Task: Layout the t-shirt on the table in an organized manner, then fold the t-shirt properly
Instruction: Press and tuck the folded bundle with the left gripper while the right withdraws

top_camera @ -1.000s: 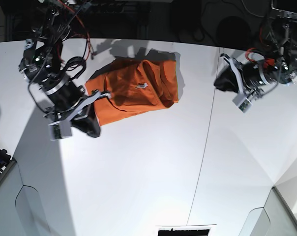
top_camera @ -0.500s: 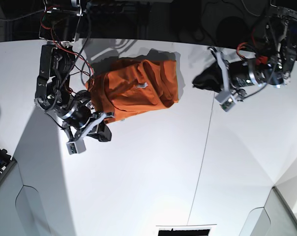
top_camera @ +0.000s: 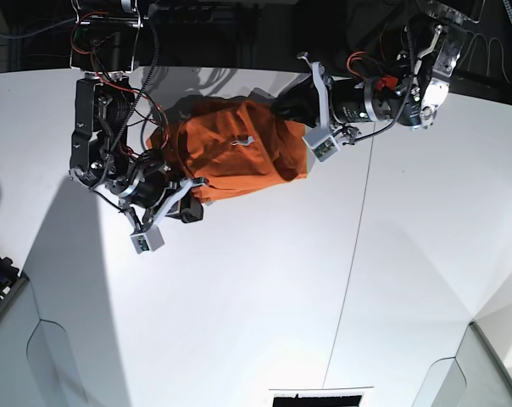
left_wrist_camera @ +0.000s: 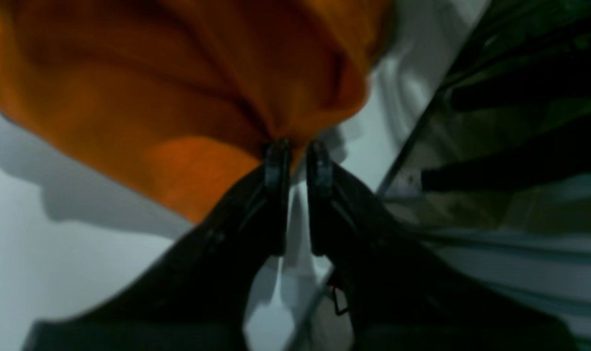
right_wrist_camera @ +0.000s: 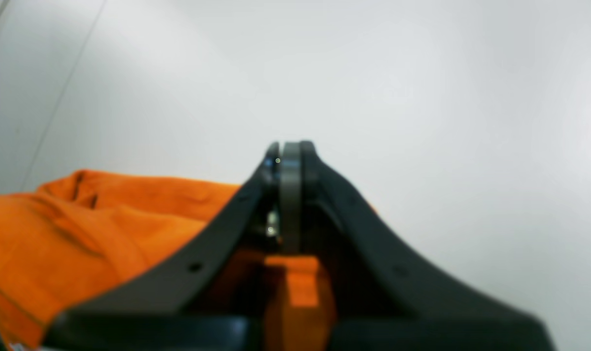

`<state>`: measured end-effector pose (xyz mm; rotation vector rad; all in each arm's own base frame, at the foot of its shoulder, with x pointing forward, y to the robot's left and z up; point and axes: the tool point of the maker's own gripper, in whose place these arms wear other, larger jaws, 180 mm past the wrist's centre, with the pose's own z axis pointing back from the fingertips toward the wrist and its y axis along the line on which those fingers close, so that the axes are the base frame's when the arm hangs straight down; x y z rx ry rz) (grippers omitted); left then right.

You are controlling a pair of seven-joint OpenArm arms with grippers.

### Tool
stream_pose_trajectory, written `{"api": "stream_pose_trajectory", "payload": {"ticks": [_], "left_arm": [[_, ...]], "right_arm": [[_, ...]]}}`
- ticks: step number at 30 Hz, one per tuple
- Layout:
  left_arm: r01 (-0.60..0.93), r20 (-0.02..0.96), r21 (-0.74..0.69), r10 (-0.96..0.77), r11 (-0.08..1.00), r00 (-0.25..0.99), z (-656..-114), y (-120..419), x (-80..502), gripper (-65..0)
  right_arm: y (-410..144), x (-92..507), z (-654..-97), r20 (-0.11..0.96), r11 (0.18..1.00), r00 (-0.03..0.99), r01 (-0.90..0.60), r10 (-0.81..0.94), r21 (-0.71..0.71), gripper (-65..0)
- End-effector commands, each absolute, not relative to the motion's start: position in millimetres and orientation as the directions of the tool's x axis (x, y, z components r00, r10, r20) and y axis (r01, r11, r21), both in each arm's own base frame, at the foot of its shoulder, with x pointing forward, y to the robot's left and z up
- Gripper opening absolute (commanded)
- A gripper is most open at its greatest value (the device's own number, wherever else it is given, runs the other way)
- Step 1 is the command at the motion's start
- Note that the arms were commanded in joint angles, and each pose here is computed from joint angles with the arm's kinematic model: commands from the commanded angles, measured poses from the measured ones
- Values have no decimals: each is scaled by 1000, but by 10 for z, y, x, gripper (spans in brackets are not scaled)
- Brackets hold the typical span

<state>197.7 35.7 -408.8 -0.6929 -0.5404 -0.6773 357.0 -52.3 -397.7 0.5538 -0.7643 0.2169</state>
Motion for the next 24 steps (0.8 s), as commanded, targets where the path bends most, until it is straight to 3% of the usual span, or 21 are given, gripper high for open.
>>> {"api": "stream_pose_trajectory", "payload": {"ticks": [1,18,24], "left_arm": [[726,683,-386,-352,569,640,-3999,324,2131,-582],[638,710,-296,-284,710,645,-3802,801,3831,-583],[643,671,-305,-321,702,669,-3839,739,3978,-583]], "right_arm": [[-540,3688,-3801,745,830,666,-405,-20,384,-650],[-591,3443,-3730,721,802,692,-417,-26,429,-650],[-479,3105,-3766,701,771,710,-408,-69,489,-650]]}}
